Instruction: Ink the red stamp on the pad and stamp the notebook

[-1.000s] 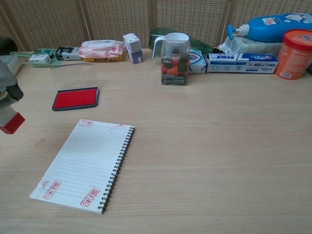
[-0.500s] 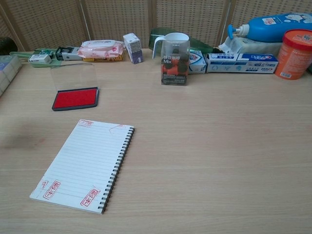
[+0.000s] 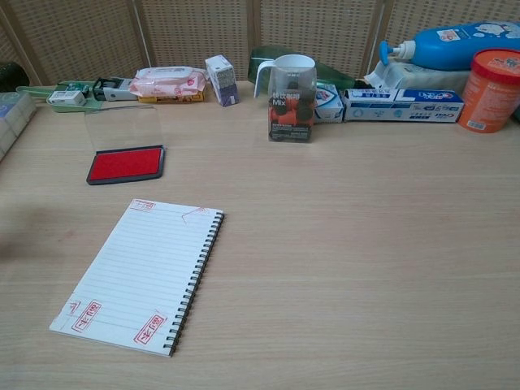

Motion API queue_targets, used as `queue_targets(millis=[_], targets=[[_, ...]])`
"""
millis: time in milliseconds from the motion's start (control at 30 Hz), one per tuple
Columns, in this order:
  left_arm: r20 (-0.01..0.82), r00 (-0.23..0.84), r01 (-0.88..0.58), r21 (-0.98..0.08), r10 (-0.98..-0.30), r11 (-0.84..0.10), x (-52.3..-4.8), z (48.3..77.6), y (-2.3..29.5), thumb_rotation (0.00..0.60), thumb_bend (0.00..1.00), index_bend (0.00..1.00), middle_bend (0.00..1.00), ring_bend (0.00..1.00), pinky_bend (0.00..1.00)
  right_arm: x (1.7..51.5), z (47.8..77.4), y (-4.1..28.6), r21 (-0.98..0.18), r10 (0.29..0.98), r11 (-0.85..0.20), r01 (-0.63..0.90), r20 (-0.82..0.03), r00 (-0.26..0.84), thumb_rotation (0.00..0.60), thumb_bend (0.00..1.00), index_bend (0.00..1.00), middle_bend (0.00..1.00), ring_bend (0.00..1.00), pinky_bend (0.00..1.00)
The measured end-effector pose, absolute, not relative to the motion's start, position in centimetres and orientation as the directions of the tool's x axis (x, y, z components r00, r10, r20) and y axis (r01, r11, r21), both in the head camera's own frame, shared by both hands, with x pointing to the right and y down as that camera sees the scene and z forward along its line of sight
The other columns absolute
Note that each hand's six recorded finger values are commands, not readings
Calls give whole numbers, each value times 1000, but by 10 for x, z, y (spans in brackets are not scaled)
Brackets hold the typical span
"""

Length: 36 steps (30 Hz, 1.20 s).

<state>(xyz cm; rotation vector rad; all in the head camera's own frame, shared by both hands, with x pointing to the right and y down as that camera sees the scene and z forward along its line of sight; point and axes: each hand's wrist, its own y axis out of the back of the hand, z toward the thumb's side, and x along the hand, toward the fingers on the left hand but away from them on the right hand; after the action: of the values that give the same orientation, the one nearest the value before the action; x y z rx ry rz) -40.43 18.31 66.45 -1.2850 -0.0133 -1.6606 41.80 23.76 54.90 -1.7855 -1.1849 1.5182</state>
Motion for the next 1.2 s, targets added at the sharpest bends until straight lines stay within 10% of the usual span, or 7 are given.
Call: queue_targets(millis=[700, 1200], targets=[[690, 2, 829, -406, -724, -384, -388, 674, 180, 600, 179, 616, 592, 858, 840, 419, 546, 237, -824, 862, -482, 298, -506, -7, 435, 0, 0, 0, 0, 0], [634, 33, 656, -597, -772, -462, -394, 632, 158, 600, 140, 518, 378, 758, 720, 419, 546, 238, -824, 861, -484, 296, -508, -7, 438, 0, 0, 0, 0, 0]])
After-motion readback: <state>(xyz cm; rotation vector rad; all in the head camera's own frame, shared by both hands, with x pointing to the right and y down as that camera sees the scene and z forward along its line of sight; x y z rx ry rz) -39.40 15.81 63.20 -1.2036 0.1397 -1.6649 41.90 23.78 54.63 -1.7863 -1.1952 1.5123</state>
